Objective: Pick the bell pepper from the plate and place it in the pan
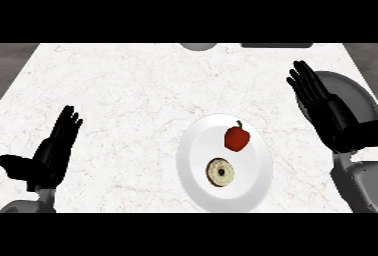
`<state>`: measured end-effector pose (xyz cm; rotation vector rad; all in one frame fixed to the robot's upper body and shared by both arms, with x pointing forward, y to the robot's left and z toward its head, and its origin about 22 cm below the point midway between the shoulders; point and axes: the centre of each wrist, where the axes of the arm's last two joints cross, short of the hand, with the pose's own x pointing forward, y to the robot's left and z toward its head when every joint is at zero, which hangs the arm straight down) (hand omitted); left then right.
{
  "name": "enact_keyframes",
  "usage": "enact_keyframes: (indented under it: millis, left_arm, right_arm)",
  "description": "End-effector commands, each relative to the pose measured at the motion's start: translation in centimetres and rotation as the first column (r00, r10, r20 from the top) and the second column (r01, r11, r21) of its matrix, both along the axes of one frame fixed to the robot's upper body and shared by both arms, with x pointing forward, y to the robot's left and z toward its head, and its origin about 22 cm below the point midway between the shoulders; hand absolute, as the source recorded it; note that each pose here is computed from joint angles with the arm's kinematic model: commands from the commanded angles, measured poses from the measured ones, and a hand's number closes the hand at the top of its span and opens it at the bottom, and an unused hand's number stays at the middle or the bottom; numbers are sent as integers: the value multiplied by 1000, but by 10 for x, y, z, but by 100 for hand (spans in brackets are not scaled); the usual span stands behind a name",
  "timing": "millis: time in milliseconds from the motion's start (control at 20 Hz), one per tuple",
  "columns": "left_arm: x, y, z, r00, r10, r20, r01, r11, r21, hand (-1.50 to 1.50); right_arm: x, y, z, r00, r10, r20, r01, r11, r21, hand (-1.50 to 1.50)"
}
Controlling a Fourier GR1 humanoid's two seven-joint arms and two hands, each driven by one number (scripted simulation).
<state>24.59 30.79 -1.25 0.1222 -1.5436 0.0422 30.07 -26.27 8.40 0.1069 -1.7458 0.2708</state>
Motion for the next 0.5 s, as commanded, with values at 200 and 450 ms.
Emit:
enact_keyframes:
  millis: [200,450]
  left_arm:
    - [15,-61,18,969,-241,-47,238,969,-73,0]
    - [14,-94,13,935,-335,-116,314,934,-168,0]
  right_arm:
    - [46,45,29,989,-128,69,145,877,-457,150]
    - [49,29,15,923,-195,333,383,572,-726,-150]
